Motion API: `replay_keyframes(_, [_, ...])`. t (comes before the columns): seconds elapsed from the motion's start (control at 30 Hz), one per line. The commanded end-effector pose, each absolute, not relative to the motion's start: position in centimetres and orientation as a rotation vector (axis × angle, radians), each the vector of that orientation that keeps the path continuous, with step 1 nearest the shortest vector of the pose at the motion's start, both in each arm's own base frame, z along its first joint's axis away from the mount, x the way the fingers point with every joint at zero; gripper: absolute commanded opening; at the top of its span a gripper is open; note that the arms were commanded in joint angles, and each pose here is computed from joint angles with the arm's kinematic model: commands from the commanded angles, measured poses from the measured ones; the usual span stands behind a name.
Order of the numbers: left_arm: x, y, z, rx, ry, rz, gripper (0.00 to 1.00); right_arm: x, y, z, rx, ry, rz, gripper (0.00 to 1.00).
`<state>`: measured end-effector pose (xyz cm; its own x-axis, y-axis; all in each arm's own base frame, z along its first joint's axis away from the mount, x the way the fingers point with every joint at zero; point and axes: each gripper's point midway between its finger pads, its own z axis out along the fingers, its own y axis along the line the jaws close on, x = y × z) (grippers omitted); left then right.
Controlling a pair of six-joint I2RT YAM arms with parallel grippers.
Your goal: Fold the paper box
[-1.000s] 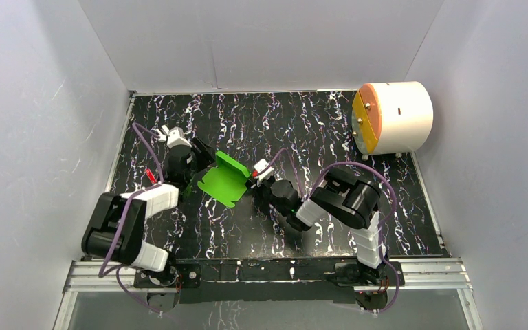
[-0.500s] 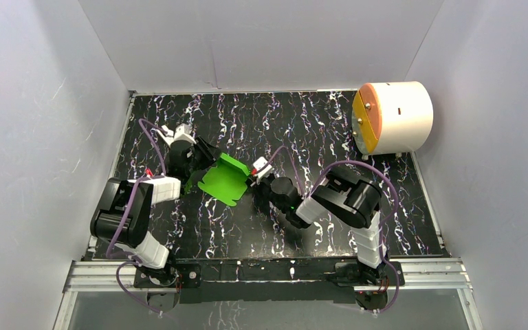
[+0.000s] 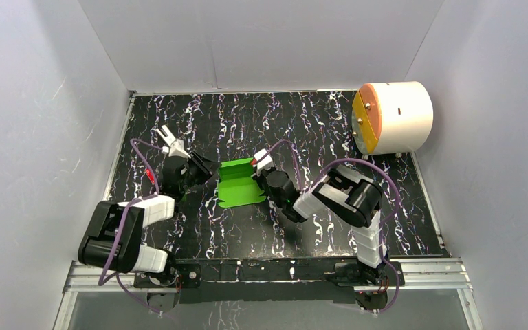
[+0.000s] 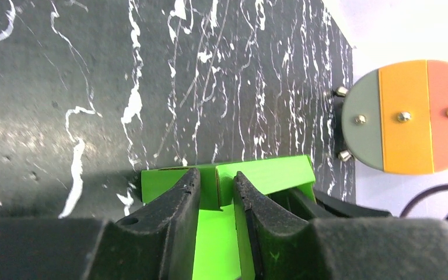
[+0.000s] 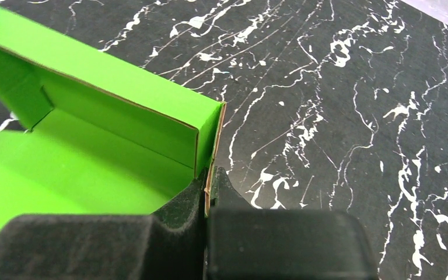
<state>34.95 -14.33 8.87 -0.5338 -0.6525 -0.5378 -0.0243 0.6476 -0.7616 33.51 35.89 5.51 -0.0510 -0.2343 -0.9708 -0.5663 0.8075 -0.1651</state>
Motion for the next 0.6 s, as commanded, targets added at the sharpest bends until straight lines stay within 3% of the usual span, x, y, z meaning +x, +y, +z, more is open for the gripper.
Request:
replay_keyframes(0.0, [31.9,-17.8,10.3,-0.443,2.022,-1.086,0.25,33.4,37.2,6.0,-0.677,1.628,0.320,0.00])
replay_keyframes(0.27, [28.1,-18.0,8.9,-0.443,2.099,-1.086,0.26,31.8,37.8,5.0,-0.793,1.580,0.385,0.01])
replay_keyframes(0.57, [28.2,-14.3,9.1,-0.484,2.064,-0.826,0.46,30.1,38.4,3.5,-0.929,1.522,0.444,0.00])
